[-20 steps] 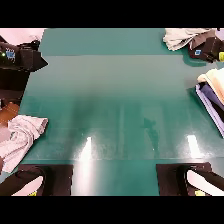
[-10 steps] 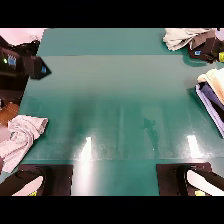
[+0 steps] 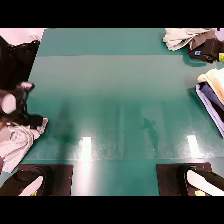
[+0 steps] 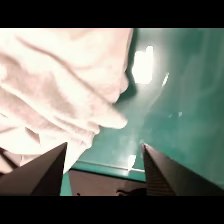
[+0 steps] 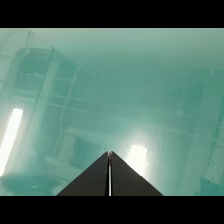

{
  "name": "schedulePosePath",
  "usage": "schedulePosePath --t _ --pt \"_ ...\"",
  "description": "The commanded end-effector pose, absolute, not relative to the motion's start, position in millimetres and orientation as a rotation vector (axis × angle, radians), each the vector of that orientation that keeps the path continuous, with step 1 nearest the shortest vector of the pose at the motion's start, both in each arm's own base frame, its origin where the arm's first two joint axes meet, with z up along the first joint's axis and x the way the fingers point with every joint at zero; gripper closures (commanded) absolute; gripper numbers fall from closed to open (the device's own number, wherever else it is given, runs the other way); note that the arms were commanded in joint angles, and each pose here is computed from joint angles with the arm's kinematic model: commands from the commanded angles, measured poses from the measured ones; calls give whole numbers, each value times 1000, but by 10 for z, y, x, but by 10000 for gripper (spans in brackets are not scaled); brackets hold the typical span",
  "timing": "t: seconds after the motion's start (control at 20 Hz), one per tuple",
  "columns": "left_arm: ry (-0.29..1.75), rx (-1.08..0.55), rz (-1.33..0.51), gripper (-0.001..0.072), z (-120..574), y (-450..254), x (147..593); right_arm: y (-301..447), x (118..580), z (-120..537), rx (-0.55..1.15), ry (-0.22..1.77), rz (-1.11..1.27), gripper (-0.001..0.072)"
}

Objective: Fold the shirts.

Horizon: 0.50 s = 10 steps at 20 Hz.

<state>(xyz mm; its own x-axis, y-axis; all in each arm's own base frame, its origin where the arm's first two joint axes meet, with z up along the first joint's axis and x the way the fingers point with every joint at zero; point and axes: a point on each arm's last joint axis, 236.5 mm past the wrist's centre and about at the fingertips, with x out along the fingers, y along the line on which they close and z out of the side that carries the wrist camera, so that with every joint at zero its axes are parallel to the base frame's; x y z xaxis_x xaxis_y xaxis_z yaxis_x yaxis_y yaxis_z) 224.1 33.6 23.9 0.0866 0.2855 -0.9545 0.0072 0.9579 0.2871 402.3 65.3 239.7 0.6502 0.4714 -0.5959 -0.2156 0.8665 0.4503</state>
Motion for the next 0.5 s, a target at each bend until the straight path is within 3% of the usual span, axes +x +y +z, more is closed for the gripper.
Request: schedulePosePath --t 0.0,0.4,0.45 --pt "1542 292 304 155 -225 556 1946 660 4016 2395 351 771 404 697" --pt "1417 266 367 161 -278 631 2191 679 3968 2359 347 796 414 697" --pt "1416 267 366 292 -280 628 2196 679 3968 2359 347 796 414 697"
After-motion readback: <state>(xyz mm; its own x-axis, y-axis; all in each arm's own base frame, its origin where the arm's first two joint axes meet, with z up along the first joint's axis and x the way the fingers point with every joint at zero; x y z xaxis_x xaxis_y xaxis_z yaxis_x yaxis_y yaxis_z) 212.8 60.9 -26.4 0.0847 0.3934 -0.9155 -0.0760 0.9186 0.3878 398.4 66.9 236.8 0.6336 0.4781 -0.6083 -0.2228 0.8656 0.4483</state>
